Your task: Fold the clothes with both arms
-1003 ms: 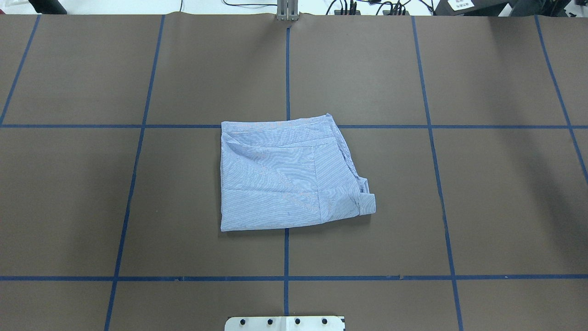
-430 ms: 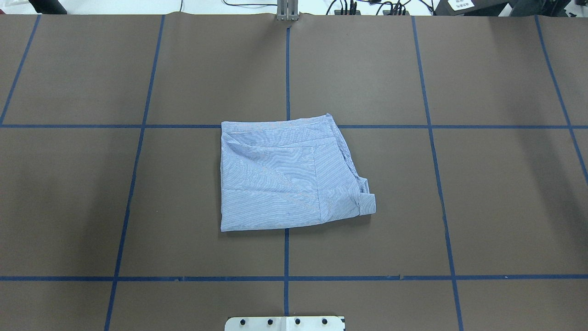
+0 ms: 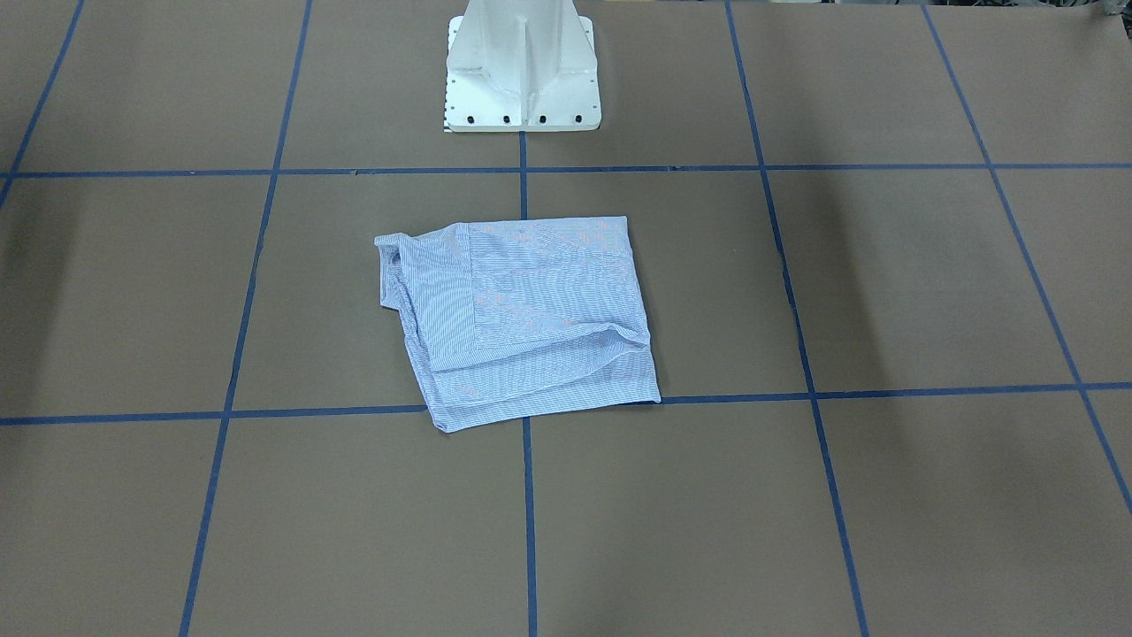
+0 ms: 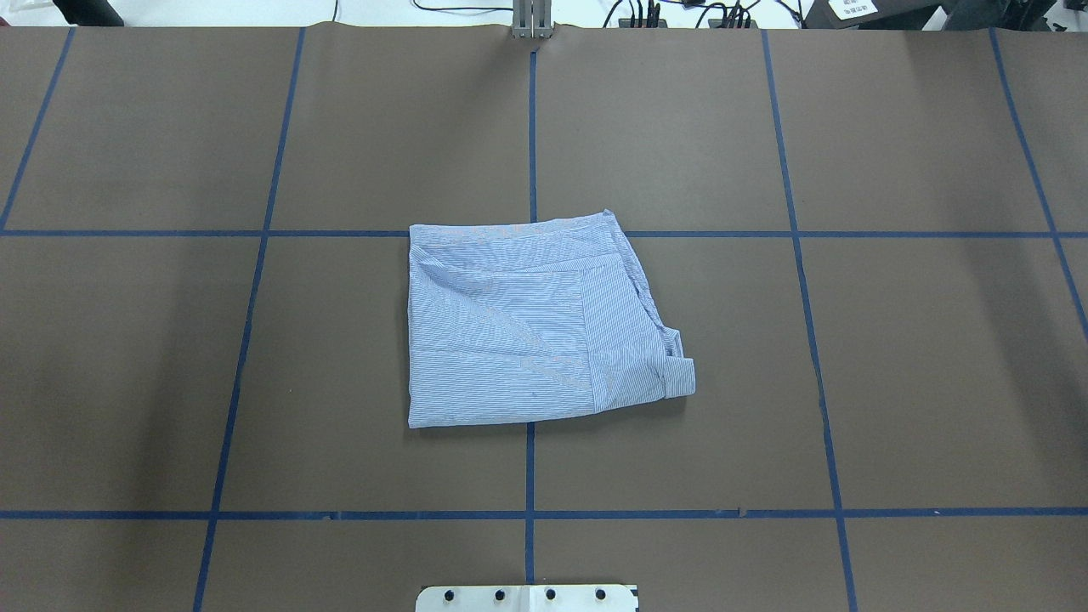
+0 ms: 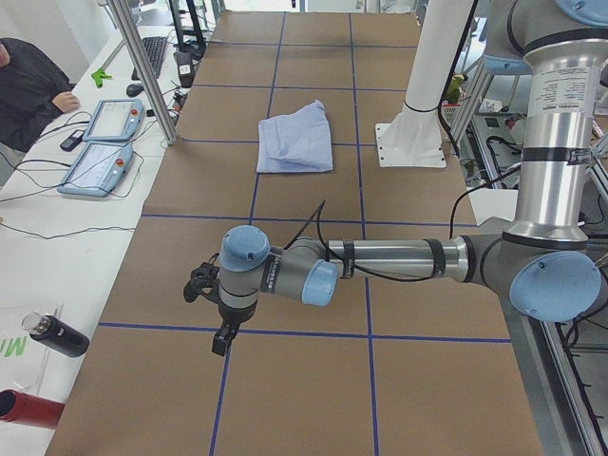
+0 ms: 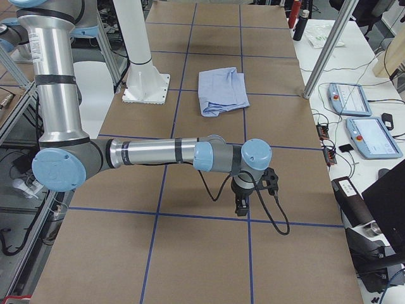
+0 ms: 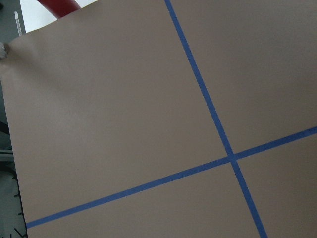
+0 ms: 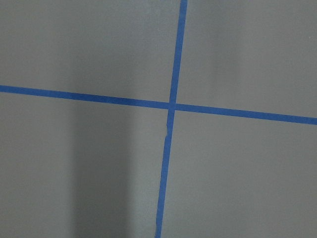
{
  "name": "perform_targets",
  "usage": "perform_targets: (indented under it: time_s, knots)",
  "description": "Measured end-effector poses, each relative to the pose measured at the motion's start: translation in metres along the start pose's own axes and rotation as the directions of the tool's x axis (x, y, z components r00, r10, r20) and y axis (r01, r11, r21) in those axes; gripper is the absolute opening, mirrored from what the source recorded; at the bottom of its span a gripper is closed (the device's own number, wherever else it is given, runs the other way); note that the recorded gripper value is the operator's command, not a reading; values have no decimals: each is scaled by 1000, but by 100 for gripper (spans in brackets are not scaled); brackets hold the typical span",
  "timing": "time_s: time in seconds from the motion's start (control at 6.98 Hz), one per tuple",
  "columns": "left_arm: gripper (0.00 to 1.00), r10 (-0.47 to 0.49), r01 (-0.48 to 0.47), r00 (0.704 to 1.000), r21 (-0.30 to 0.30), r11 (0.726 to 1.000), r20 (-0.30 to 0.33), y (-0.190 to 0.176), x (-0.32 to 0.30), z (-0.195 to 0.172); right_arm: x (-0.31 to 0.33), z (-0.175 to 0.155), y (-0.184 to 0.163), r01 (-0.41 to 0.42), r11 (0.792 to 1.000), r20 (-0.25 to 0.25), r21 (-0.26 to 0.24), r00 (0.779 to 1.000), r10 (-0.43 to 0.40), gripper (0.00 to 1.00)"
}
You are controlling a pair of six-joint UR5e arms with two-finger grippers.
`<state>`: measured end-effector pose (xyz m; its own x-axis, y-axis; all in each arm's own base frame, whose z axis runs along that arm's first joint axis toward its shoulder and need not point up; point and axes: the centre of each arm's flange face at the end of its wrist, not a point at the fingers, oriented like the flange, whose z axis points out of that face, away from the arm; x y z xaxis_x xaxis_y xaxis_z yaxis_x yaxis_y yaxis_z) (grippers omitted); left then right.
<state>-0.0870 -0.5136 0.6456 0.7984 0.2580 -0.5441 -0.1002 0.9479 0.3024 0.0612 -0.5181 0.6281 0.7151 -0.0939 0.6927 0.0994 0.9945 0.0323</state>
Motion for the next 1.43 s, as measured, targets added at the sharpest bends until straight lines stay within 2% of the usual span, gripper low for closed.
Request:
perform_targets:
  time_s: [0.14, 0.29, 0.57, 0.72, 1.0, 1.43]
  knots:
    - [99, -36, 36, 999, -40, 999, -9, -4, 7, -9, 0, 0, 1, -2, 1000, 2, 0, 1000, 2, 100]
    - [99, -101, 97, 994, -78, 992, -45, -5, 18, -17, -1, -1, 1, -4, 1000, 4, 1, 1000, 4, 100]
    - [99, -252, 233, 957, -141, 962, -144, -5, 34, -18, -1, 0, 1, -8, 1000, 0, 1, 1000, 8, 100]
    - [99, -280, 254, 947, -164, 953, -158, -3, 34, -11, 0, 0, 2, -10, 1000, -3, 0, 1000, 10, 100]
    - [99, -294, 266, 943, -184, 946, -153, 2, 31, -2, 2, 1, 3, -12, 1000, -7, -3, 1000, 12, 100]
    - [99, -286, 263, 951, -181, 948, -117, 3, 25, 2, 5, 5, 8, -20, 1000, -10, -11, 1000, 20, 100]
